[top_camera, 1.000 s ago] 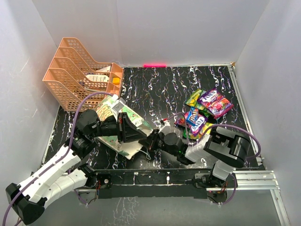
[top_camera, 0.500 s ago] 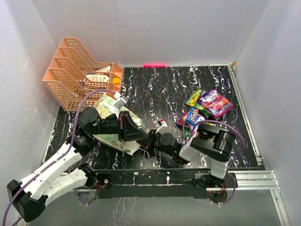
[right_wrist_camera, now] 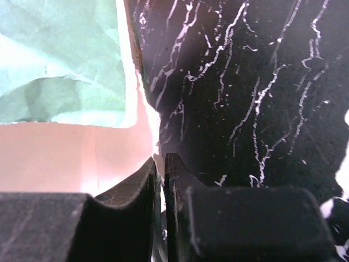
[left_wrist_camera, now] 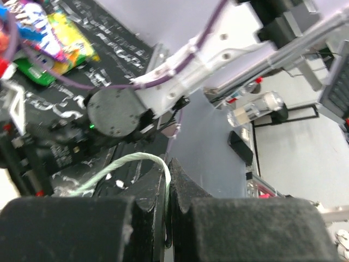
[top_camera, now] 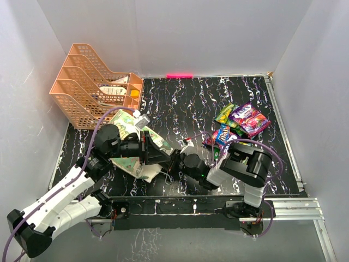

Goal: Take the snacks out of the paper bag

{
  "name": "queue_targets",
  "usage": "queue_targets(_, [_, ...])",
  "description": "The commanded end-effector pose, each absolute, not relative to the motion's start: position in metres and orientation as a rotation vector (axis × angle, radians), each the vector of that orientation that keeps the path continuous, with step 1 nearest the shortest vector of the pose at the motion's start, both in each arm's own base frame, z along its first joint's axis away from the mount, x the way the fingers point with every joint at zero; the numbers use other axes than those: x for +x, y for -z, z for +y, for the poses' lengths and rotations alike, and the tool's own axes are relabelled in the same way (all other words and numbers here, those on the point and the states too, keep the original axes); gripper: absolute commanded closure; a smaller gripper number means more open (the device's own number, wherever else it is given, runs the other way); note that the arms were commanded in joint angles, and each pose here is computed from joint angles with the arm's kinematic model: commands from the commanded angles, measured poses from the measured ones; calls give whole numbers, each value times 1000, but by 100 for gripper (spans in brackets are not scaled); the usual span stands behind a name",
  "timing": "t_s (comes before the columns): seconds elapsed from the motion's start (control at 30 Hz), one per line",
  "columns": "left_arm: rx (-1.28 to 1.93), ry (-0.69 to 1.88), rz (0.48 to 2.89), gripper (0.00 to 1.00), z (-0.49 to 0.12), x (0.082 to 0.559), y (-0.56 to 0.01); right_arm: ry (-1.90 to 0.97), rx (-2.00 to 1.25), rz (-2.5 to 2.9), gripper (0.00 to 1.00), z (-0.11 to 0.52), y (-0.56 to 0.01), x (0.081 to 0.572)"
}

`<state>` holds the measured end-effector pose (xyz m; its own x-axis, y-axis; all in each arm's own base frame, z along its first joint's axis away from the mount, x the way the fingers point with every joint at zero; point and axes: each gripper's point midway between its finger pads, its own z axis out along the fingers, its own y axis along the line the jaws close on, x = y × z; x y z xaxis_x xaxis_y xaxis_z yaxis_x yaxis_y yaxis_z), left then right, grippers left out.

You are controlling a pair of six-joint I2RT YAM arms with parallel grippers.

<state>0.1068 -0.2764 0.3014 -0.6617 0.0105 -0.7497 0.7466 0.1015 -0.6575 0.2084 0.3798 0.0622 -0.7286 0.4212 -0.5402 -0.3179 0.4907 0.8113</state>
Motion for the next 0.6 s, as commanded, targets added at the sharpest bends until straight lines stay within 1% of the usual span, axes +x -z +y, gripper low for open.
queue_targets(0.0, [683, 1463, 1955, 100, -267, 117, -256, -1192, 160, 2023, 85, 361, -60, 214])
queue_targets(0.17, [633, 1384, 1996, 100, -258, 121, -230, -1044, 148, 2080, 75, 334, -49, 212])
queue_targets(0.33, [598, 1300, 2012, 100, -245, 122, -215, -922, 130, 2142, 59, 314, -46, 208])
queue_targets(0.47, [584, 1275, 1966, 100, -238, 121, -216, -826, 26, 2122, 50, 296, -68, 201])
queue_targets(0.57, [575, 1244, 1931, 100, -232, 121, -226, -798, -175, 2008, 46, 291, -95, 197])
